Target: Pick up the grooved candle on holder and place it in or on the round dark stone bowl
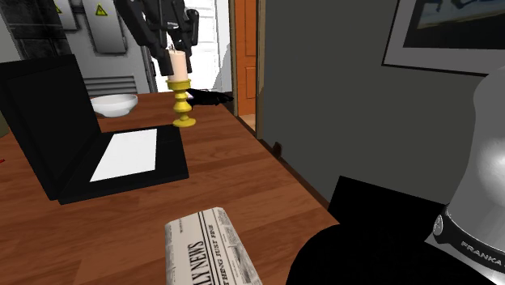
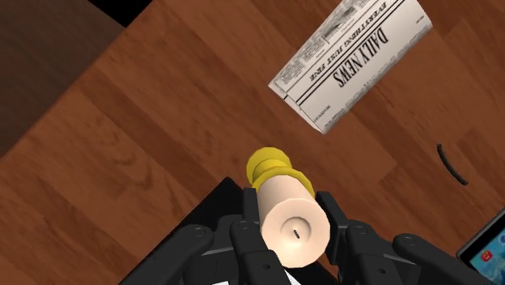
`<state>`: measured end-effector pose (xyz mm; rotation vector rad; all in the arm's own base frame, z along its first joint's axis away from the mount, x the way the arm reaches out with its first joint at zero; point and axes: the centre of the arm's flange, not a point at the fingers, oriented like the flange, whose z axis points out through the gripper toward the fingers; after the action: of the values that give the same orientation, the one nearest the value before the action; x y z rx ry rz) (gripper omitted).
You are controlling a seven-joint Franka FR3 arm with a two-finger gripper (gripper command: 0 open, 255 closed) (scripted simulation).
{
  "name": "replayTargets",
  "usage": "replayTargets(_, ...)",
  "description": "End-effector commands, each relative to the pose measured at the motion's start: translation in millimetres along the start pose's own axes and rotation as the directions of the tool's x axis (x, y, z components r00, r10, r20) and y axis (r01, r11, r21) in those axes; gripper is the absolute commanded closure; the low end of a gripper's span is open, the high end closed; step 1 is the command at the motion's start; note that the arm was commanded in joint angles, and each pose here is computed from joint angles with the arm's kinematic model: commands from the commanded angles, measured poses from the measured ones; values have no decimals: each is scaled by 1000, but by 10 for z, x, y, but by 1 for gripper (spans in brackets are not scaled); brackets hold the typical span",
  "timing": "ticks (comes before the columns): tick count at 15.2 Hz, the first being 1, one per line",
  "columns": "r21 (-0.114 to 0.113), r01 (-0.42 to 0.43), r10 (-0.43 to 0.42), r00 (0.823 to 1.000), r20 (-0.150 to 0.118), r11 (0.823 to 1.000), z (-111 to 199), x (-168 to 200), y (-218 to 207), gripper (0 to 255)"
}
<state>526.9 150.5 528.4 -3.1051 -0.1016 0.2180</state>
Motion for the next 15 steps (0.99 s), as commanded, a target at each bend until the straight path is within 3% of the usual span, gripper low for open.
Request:
replayTargets(1, 0, 0, 0, 1000, 1, 1000, -38, -125, -48, 255)
replayTargets(15, 0, 0, 0, 1000, 1, 1000, 25, -1850, -707, 255)
